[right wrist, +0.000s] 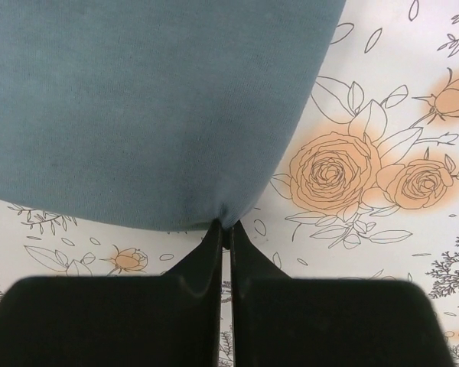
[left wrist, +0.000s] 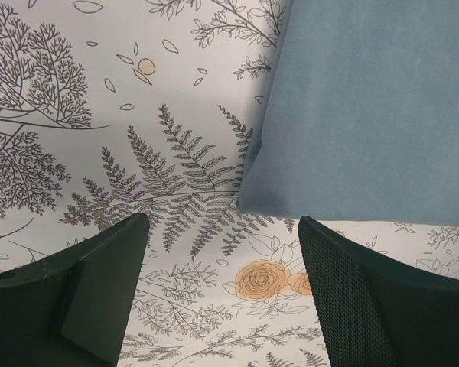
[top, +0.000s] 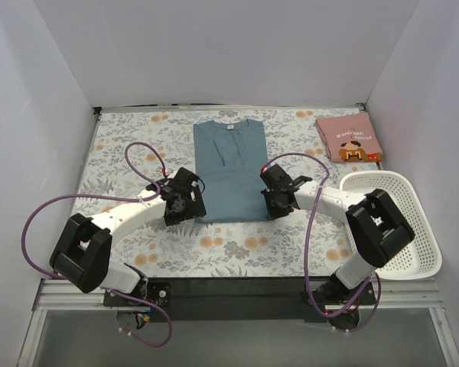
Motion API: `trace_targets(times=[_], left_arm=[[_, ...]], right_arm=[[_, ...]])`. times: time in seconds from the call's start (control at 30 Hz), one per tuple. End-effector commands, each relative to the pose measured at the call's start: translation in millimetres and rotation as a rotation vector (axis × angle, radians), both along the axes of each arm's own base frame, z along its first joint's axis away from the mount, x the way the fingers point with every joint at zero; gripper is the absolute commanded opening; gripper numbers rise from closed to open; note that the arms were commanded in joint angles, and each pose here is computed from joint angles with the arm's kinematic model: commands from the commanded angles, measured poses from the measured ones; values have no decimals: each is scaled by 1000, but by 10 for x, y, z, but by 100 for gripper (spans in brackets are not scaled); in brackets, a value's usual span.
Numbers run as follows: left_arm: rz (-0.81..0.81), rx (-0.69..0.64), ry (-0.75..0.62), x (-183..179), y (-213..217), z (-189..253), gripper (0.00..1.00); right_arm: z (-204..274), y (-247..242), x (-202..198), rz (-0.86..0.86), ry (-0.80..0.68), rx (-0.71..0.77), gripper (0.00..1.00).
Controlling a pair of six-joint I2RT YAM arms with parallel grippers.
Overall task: Fold and stack the t-shirts
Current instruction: Fold the tshirt
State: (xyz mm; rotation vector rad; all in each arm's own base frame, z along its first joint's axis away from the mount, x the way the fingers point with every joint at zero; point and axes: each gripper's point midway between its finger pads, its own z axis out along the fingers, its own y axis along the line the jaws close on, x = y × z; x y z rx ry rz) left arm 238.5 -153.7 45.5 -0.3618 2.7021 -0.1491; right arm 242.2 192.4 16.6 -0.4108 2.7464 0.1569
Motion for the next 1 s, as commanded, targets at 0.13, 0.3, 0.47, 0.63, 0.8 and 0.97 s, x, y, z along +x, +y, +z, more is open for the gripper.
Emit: trace_targets(times=[0.13,0.3,0.47,0.63,0.8,0.97], left_arm=[[26,-4,10,15,-74,-10,78],[53,17,23,45,-99,-61,62],[53,18,27,64,-182,-73,56],[48,18,17,103,-229,-48,56],[53,32,11,121,-217,-55,56],[64,66,59,50,-168,-235,51]], right_arm=[[-309,-314,-320,29,105,-131,1],[-286,-306,-322,31,97,-123,1],[-322,-328,-370,35,107,-123,1],[-339,-329,-393,37,113,-118,1],[-352,-340,-410,38,118,-119,1],[-352,-350,-422,39,119,-121,1]])
